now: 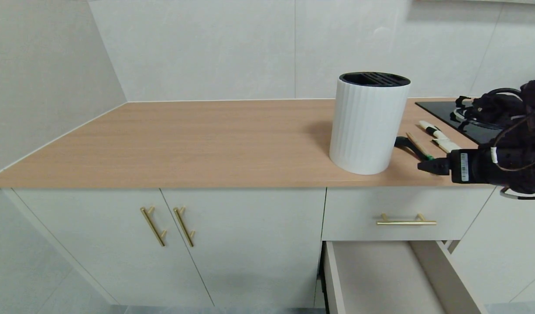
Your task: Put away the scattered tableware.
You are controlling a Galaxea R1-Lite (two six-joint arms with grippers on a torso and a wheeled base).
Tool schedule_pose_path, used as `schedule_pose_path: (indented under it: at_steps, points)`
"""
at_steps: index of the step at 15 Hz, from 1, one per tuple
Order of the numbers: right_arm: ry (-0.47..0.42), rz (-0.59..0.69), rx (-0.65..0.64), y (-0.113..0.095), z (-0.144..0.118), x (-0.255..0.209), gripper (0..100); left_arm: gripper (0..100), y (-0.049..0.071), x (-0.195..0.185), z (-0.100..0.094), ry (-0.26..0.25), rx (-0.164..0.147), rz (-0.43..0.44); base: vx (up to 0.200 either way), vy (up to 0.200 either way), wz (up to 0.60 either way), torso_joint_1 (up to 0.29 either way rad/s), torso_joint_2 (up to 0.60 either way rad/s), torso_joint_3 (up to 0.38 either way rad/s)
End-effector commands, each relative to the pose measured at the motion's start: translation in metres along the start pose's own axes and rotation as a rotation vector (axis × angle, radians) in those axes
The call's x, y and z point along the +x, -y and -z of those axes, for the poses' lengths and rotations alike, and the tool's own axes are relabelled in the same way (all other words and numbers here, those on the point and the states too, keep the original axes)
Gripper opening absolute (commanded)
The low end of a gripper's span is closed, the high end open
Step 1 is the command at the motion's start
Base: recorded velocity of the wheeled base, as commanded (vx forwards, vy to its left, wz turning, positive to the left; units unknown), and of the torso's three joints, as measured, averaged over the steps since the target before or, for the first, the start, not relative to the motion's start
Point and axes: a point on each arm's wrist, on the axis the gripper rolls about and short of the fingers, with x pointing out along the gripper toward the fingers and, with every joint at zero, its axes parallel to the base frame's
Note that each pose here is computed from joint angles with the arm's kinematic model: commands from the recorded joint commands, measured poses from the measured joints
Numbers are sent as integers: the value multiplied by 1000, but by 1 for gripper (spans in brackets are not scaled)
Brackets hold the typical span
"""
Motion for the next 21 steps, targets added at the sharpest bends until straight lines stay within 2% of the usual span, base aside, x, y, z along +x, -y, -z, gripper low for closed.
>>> schedule_pose_path:
  at_steps: [1,5,10,21]
  points:
    - [-38,42,9,3,7,38,100,100,0,0,0,0,0,0,0,0,0,0,0,0]
    - [-21,94,44,18,6,60,100,100,0,0,0,0,0,0,0,0,0,0,0,0]
    - [-11,117,58,26,8,77,100,100,0,0,0,0,0,0,0,0,0,0,0,0]
    - [8,126,64,25,9,87,100,100,0,0,0,0,0,0,0,0,0,0,0,0]
